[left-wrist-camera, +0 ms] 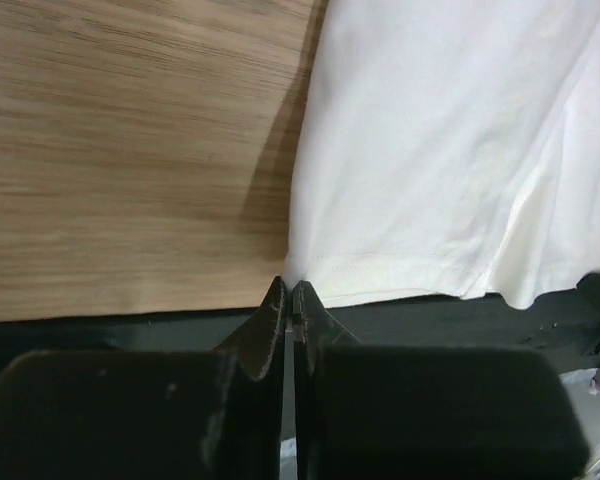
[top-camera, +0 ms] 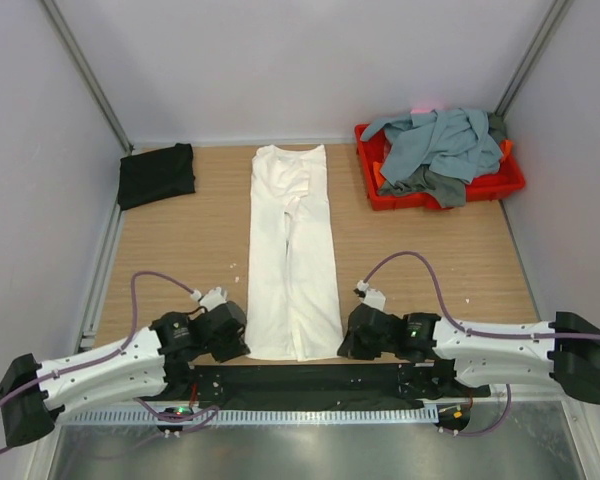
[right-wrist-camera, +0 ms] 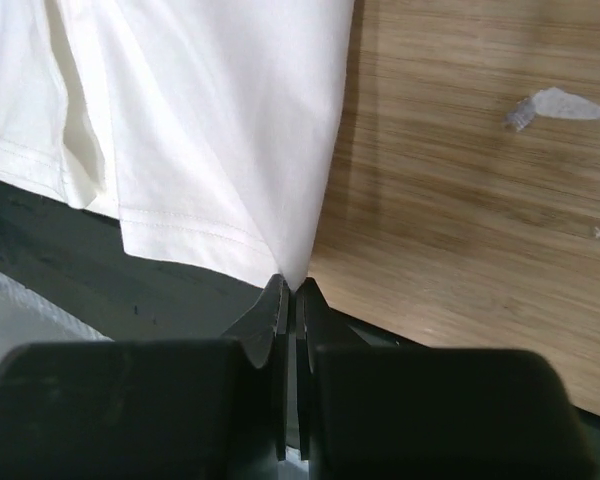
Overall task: Fold and stack the t-shirts
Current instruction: Fold the tshirt
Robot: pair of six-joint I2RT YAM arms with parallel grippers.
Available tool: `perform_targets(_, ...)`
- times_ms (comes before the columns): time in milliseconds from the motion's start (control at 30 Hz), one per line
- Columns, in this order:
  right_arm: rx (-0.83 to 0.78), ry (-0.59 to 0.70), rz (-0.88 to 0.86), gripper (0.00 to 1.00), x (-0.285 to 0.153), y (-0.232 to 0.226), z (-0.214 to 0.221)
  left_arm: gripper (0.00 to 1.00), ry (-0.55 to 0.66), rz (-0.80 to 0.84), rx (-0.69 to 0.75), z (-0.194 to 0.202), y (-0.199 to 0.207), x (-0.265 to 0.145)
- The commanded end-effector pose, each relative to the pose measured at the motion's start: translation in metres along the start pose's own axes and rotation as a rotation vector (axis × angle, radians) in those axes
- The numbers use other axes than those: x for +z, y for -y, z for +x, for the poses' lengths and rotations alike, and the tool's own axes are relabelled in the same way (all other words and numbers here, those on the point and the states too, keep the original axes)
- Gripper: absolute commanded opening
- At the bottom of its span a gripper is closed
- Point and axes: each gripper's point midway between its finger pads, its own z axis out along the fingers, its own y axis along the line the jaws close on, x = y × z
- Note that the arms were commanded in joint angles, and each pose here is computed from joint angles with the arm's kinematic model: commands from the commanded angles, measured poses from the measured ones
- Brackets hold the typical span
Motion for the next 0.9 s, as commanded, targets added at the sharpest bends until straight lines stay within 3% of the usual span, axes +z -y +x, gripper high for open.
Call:
perform_targets(0, -0.009, 0.016, 0.01, 0.01, -0.011, 0.004, -0.002, 0.0, 0.039, -0.046, 0.013, -0.013, 0.007, -0.02)
perform_targets(133, -0.087, 0.053, -0.024, 0.01, -0.03, -0.028, -0.023, 0.0, 0.126, -0.021, 0.068, -0.041, 0.038, -0.054)
perform_targets(233, -0.161, 0.15, -0.001, 0.01, -0.058, -0.069, -0.065, 0.0, 0.153, -0.038, 0.117, -0.055, 0.056, -0.074)
perform_targets(333, -0.174, 0.201, 0.033, 0.01, -0.072, -0.082, -0.098, 0.01, 0.18, -0.049, 0.178, -0.067, 0.073, -0.081)
perform_targets(533, -0.187, 0.238, 0.089, 0.01, -0.07, -0.072, -0.164, 0.0, 0.192, -0.076, 0.194, -0.105, 0.085, -0.078)
perform_targets(600, -0.219, 0.229, 0.11, 0.01, -0.064, -0.073, -0.181, 0.0, 0.188, -0.052, 0.14, -0.125, 0.091, -0.077)
perform_targets(867, -0.229, 0.221, 0.159, 0.01, -0.043, -0.068, -0.247, 0.0, 0.172, -0.083, 0.16, -0.186, 0.11, -0.048)
